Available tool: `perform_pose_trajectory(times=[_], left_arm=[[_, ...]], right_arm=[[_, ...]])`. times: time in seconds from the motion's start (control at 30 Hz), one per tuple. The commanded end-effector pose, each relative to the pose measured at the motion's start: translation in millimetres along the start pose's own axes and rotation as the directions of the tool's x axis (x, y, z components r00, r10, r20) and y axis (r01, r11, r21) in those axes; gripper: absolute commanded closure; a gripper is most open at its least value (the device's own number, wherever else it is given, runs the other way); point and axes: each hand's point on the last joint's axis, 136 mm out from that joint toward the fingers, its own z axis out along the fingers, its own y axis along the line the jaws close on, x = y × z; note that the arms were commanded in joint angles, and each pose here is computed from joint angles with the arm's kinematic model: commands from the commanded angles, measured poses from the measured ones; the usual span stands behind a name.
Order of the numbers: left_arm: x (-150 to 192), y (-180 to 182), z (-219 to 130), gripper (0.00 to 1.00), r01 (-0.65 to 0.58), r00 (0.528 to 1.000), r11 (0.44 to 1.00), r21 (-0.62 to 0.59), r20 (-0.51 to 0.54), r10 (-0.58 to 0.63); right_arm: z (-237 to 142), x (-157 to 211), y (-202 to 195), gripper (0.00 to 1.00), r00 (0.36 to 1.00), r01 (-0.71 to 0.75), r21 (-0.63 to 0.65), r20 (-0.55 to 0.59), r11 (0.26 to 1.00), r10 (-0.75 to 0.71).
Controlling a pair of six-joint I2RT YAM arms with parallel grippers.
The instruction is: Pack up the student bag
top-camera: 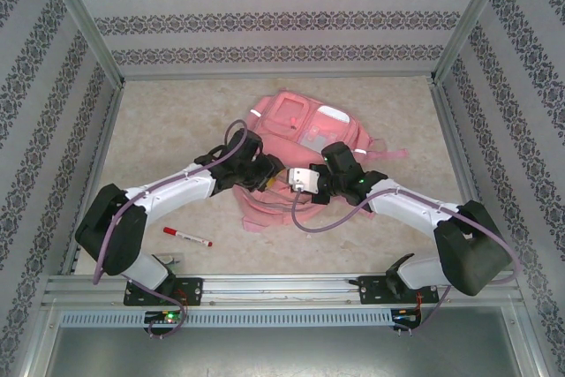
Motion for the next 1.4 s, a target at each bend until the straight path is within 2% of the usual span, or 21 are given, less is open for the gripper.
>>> perform_pose_trajectory(times=[0.0, 0.07, 0.13, 0.23, 0.3, 0.4, 0.5, 0.7, 0.9, 1.07, 1.17, 1.23, 1.37], left_arm=[[12, -24, -29, 0.54, -0.476, 0.879, 0.878, 0.059, -0.010, 0.477], [20, -14, -36, 0.54, -0.652, 0.757, 0.756, 0.057, -0.013, 0.653], [35, -12, -40, 0.56, -0.784, 0.615, 0.607, 0.130, 0.030, 0.788], [47, -20, -45, 0.59, -0.926, 0.362, 0.324, 0.196, 0.211, 0.908], [44, -21, -43, 0.61, -0.962, 0.260, 0.218, 0.162, 0.310, 0.915], [40, -26, -31, 0.58, -0.982, 0.172, 0.134, 0.135, 0.337, 0.926], [41, -25, -13, 0.56, -0.983, 0.142, 0.102, 0.156, 0.276, 0.951], [37, -25, 5, 0.56, -0.992, 0.073, 0.041, 0.120, 0.272, 0.960], [50, -7, 20, 0.58, -0.990, 0.009, -0.018, 0.136, 0.199, 0.980], [38, -4, 29, 0.69, -0.999, 0.002, -0.006, 0.043, 0.175, 0.985], [15, -3, 32, 0.87, -0.995, -0.014, 0.002, -0.103, 0.158, 0.987], [14, -5, 29, 1.00, -0.994, -0.028, -0.010, -0.113, 0.164, 0.986], [26, -6, 20, 1.00, -0.995, -0.077, -0.064, -0.073, 0.204, 0.976]], right_arm=[[0, -17, -10, 1.00, 0.995, -0.033, 0.006, 0.093, 0.999, 0.032], [-1, -20, -11, 1.00, 0.992, -0.053, 0.005, 0.112, 0.999, 0.052], [-3, -22, -16, 1.00, 0.989, -0.076, 0.013, 0.132, 0.997, 0.074], [-6, -24, -21, 1.00, 0.982, -0.105, 0.013, 0.162, 0.994, 0.102], [-7, -25, -21, 1.00, 0.977, -0.121, 0.004, 0.179, 0.993, 0.118], [-7, -28, -20, 1.00, 0.970, -0.137, -0.014, 0.200, 0.990, 0.137], [-7, -30, -19, 1.00, 0.964, -0.153, -0.031, 0.214, 0.988, 0.156], [-6, -31, -18, 1.00, 0.960, -0.162, -0.045, 0.225, 0.986, 0.168], [-6, -33, -17, 1.00, 0.957, -0.164, -0.051, 0.235, 0.985, 0.171], [-6, -35, -15, 1.00, 0.954, -0.161, -0.062, 0.247, 0.985, 0.171], [-8, -40, -10, 1.00, 0.948, -0.143, -0.083, 0.275, 0.986, 0.161], [-9, -39, -10, 1.00, 0.948, -0.141, -0.082, 0.278, 0.987, 0.158], [-8, -34, -9, 1.00, 0.954, -0.131, -0.071, 0.262, 0.989, 0.145]])
